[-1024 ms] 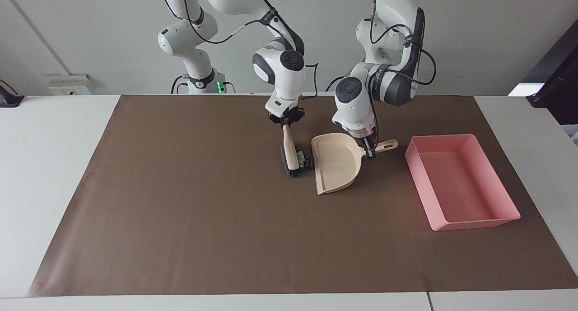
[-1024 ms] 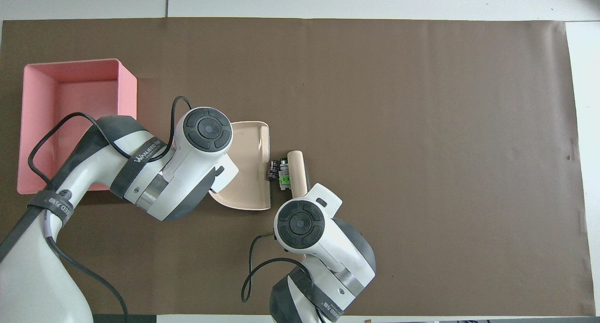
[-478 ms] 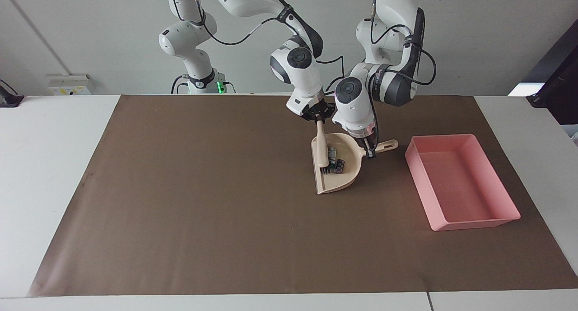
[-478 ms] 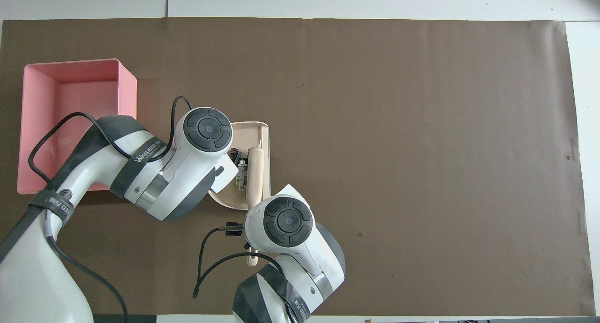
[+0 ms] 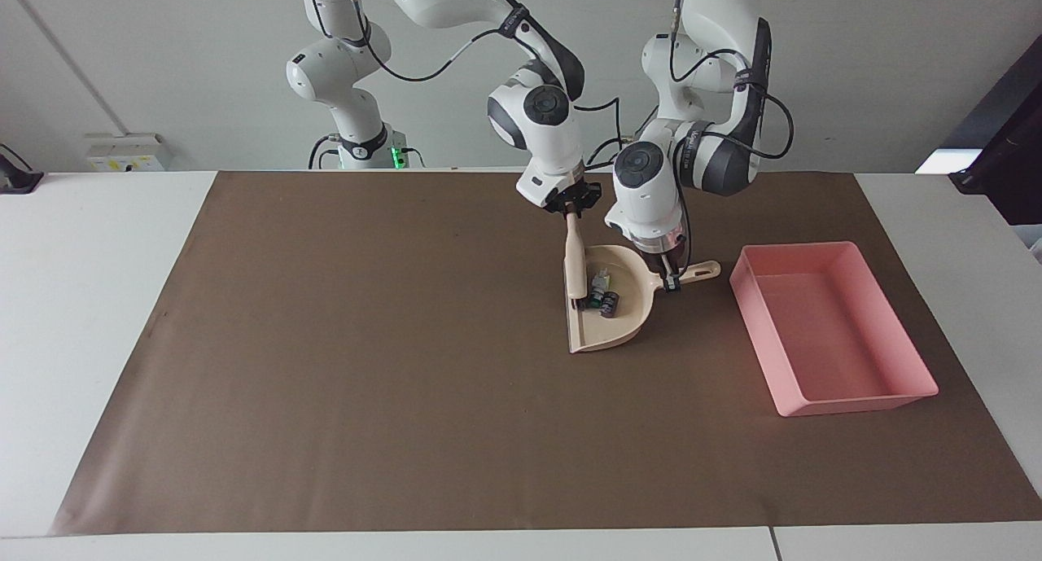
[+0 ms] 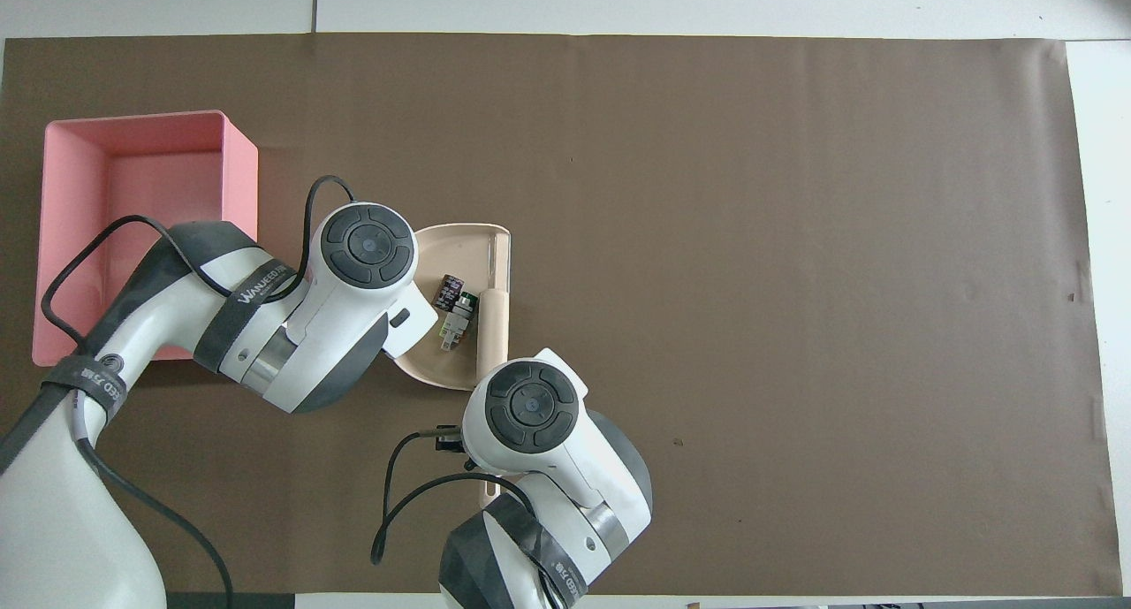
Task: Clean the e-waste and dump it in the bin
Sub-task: 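Carry the dustpan to the bin while the right gripper returns the brush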
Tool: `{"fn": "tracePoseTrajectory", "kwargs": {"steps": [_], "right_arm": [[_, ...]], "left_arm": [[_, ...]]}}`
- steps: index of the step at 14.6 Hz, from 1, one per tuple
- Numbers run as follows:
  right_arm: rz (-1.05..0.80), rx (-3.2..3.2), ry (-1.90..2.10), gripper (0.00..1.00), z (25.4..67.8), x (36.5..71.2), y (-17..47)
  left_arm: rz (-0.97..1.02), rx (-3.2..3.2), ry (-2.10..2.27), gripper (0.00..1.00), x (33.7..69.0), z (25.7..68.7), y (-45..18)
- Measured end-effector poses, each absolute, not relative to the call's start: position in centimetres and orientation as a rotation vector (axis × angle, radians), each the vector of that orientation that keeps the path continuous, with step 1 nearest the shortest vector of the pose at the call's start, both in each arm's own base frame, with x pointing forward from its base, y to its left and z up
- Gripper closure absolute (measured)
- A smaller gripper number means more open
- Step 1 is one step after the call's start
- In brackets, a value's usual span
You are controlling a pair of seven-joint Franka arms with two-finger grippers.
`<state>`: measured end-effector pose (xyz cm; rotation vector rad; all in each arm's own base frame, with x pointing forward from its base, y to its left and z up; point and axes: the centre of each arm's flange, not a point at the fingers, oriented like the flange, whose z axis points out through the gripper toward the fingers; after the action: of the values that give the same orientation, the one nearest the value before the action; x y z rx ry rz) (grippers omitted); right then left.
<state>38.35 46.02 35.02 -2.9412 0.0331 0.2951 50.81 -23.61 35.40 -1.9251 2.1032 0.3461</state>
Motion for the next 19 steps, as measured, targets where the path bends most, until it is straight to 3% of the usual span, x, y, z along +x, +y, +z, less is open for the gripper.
{"fn": "tracePoseTrajectory", "kwargs": {"steps": [6,9,14,19], "right_arm": [[0.381,-3.087,-0.073,0.74,34.4,37.6,44.2],[0.432,-3.163,-0.08,0.74,36.3,38.3,41.4],[0.403,-3.222,0.126,0.74,45.1,43.2,29.5],[0.373,-3.245,0.111,0.74,48.1,48.2,15.3]], "left_arm": [[0.224,-2.044,2.232,0.67,51.9,34.7,-18.9],[0.205,-2.094,2.244,0.67,52.5,34.7,-17.2],[0.081,-2.203,2.23,0.67,52.7,37.7,-16.5],[-0.011,-2.28,2.264,0.67,51.9,42.4,-16.1]]}}
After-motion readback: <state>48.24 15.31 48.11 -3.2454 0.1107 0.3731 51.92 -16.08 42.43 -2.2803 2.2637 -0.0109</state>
